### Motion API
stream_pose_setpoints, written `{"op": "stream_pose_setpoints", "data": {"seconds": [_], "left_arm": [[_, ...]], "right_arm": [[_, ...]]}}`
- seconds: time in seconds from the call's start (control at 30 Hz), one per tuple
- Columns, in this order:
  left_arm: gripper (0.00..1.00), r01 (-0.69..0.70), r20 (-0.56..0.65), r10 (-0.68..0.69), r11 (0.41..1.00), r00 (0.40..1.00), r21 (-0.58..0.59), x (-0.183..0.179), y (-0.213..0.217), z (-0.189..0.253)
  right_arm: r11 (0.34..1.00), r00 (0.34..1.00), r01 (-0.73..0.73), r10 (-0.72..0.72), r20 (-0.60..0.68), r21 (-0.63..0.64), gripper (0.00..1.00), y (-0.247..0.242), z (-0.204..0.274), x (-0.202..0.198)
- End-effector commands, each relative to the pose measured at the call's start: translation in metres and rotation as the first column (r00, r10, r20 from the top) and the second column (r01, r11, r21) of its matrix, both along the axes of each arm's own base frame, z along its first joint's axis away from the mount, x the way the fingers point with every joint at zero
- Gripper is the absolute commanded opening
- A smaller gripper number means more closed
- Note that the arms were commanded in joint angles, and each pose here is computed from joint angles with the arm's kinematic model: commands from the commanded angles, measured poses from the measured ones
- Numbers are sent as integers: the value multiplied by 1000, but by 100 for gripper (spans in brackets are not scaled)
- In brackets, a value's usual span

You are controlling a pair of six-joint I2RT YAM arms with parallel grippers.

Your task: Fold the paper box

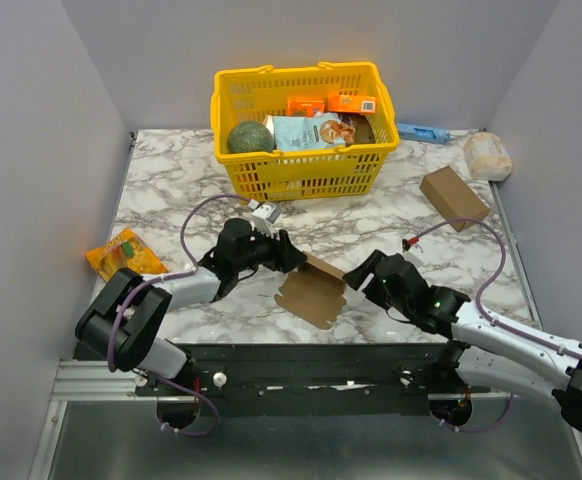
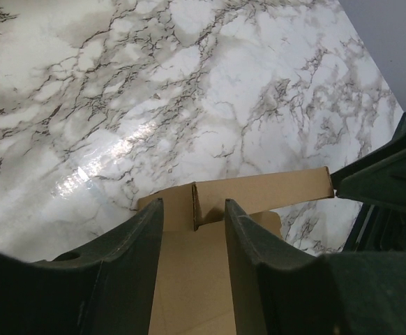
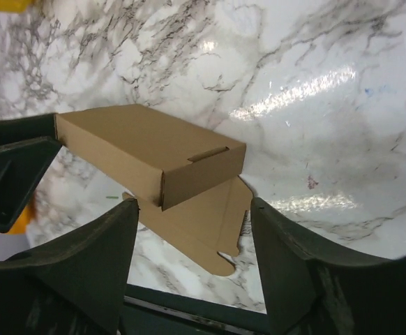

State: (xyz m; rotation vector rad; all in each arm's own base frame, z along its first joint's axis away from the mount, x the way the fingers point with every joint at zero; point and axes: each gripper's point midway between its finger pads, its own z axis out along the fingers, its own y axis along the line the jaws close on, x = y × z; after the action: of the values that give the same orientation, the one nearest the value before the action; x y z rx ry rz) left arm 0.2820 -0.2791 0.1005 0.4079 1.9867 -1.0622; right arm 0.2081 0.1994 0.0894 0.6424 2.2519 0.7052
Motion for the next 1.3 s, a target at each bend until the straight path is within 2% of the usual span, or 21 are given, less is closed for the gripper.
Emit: {"op": "stream_pose_setpoints", "data": {"seconds": [0.0,0.07,0.13,0.23,0.3,0.33,0.37,0.43,0.57,0.63,0.77,0.9,1.07,1.13,1.2,1.27], "left_arm": [[75,-43,40,42,999,998,26,9,7,32],[85,-59,70,58,998,996,11,10,10,53],[88,-90,88,90,996,992,-1,10,15,69],[91,-170,63,169,986,984,1,10,28,81],[94,-212,15,212,977,977,25,7,39,81],[94,-229,22,229,973,973,20,6,45,91],[94,-236,26,236,971,971,17,6,48,101],[95,-257,9,257,964,966,62,-1,63,105],[98,-278,60,274,956,960,88,-9,82,140],[99,-276,97,263,949,960,151,-13,93,145],[99,-318,191,278,920,941,227,-6,111,173],[99,-370,247,313,899,917,234,6,119,178],[99,-375,213,322,878,923,297,14,121,142],[99,-365,199,315,878,928,311,14,121,132],[99,-359,189,311,875,931,325,13,123,124],[99,-360,193,311,874,931,326,11,124,123]], "right_arm": [[974,979,-141,164,120,-177,79,-6,35,4],[948,950,-211,257,180,-237,81,-3,50,7],[908,900,-274,358,249,-315,81,3,70,13],[837,836,-351,482,263,-420,81,15,84,20],[782,808,-406,549,215,-473,81,24,75,24],[738,775,-439,599,199,-512,81,28,73,26],[723,758,-452,620,203,-522,81,35,79,29],[650,712,-526,689,135,-549,80,49,62,30],[589,650,-579,751,118,-564,79,75,54,36],[554,614,-596,781,114,-582,79,87,51,36],[506,605,-592,793,68,-627,79,92,37,41],[494,639,-568,769,26,-658,78,87,23,48],[470,664,-540,748,-10,-698,76,79,11,52],[467,687,-525,726,-30,-711,72,74,4,55],[474,711,-507,703,-37,-720,59,70,0,58],[505,740,-502,671,-46,-702,55,67,-5,57]]}}
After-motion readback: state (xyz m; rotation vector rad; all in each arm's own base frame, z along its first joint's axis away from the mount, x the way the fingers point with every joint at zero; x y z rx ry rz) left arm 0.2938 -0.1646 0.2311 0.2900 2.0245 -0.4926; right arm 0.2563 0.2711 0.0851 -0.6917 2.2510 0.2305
